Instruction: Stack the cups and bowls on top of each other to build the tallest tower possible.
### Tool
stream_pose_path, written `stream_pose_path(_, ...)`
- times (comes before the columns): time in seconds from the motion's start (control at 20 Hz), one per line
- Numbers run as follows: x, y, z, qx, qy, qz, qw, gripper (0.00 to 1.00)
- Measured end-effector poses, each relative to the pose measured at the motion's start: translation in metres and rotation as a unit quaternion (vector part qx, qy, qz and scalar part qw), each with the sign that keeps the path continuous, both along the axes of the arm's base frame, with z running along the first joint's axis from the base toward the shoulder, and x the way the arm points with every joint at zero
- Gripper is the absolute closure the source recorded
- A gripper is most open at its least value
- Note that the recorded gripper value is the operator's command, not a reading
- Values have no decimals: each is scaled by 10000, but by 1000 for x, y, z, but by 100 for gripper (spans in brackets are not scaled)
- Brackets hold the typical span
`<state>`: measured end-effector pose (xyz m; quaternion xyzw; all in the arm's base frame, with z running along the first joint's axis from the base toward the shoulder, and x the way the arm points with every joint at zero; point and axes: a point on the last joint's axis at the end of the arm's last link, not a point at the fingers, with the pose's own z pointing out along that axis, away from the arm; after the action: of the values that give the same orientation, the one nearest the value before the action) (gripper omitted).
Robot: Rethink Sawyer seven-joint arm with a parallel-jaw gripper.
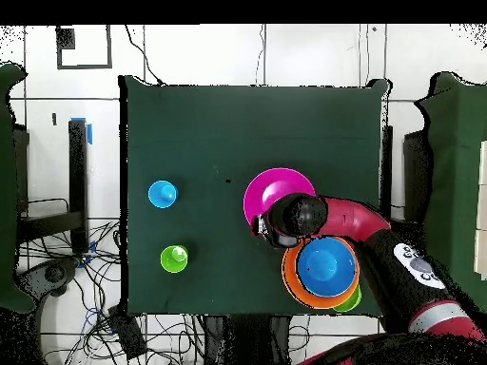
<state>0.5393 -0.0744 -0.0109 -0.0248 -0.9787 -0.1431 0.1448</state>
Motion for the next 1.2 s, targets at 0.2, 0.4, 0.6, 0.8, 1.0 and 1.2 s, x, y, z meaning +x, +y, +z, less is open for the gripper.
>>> stream_pose_path(0.2, 7, 17, -11, 240, -91, 283, 9993, 0)
stream_pose_path(0.4, 16, 33, -12, 235, -166, 437, 9986, 0)
stream_pose_path(0.6, 22, 42, -12, 206, -232, 549, 9980, 0)
stream_pose_path(0.8, 25, 47, -11, 175, -271, 621, 9975, 0)
stream_pose_path(1.0, 27, 50, -8, 63, -316, 756, 9966, 0)
stream_pose_path(1.2, 31, 57, -3, -153, -383, 970, 9944, 0)
